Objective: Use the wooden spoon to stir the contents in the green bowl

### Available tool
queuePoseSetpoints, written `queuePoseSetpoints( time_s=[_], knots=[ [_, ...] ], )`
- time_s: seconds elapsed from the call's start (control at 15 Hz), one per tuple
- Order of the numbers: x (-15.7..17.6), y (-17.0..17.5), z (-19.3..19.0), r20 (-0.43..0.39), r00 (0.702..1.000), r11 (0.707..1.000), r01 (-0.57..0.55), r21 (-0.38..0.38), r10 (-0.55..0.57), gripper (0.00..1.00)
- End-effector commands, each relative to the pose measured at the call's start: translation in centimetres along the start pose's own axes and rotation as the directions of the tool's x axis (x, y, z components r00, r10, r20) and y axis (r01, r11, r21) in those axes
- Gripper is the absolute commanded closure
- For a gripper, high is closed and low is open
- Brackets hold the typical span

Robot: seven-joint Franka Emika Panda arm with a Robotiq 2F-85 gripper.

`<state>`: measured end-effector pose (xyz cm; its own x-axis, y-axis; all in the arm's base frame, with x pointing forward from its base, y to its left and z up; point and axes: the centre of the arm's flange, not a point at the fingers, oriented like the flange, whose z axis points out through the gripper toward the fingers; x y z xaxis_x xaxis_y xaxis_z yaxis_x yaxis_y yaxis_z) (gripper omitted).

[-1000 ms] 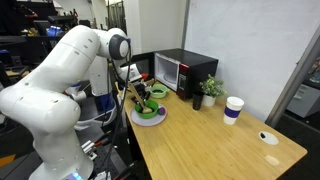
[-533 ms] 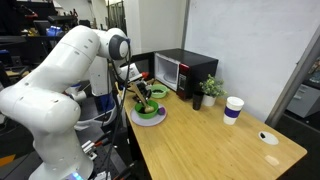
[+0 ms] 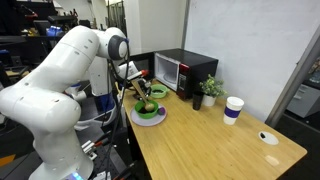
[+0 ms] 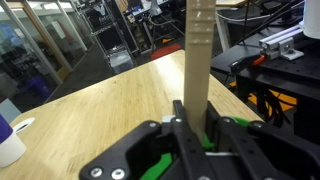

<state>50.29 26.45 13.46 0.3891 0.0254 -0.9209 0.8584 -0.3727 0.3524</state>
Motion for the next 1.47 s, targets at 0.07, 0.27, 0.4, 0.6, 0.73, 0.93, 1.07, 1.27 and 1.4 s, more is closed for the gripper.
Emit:
queuePoseSetpoints(
  time_s=[0.07,0.27,0.4,0.6,0.73,0.93,1.07,1.27,1.4],
  knots=[
    [-0.9,-0.9,-0.9,0.016,1.000,0.999,0.022,0.027,-0.023,0.94],
    [-2.0,-2.1,-1.0,0.051,0.998,0.998,0.035,0.060,-0.038,0.94],
    [-3.0,-2.8,-1.1,0.081,0.996,0.996,0.036,0.085,-0.043,0.94],
    [-4.3,-3.7,-1.2,0.117,0.993,0.994,0.015,0.111,-0.028,0.94],
    [-4.6,-4.1,-1.6,0.140,0.990,0.991,-0.038,0.131,0.020,0.94],
    [-5.6,-3.6,-1.4,0.147,0.987,0.989,-0.082,0.127,0.063,0.94],
    [-6.4,-2.4,-1.2,0.136,0.988,0.988,-0.096,0.124,0.078,0.94],
    [-7.5,-0.4,-1.1,0.125,0.987,0.985,-0.115,0.127,0.099,0.94],
    [-8.3,0.8,-1.0,0.116,0.987,0.983,-0.128,0.131,0.113,0.94]
  ],
)
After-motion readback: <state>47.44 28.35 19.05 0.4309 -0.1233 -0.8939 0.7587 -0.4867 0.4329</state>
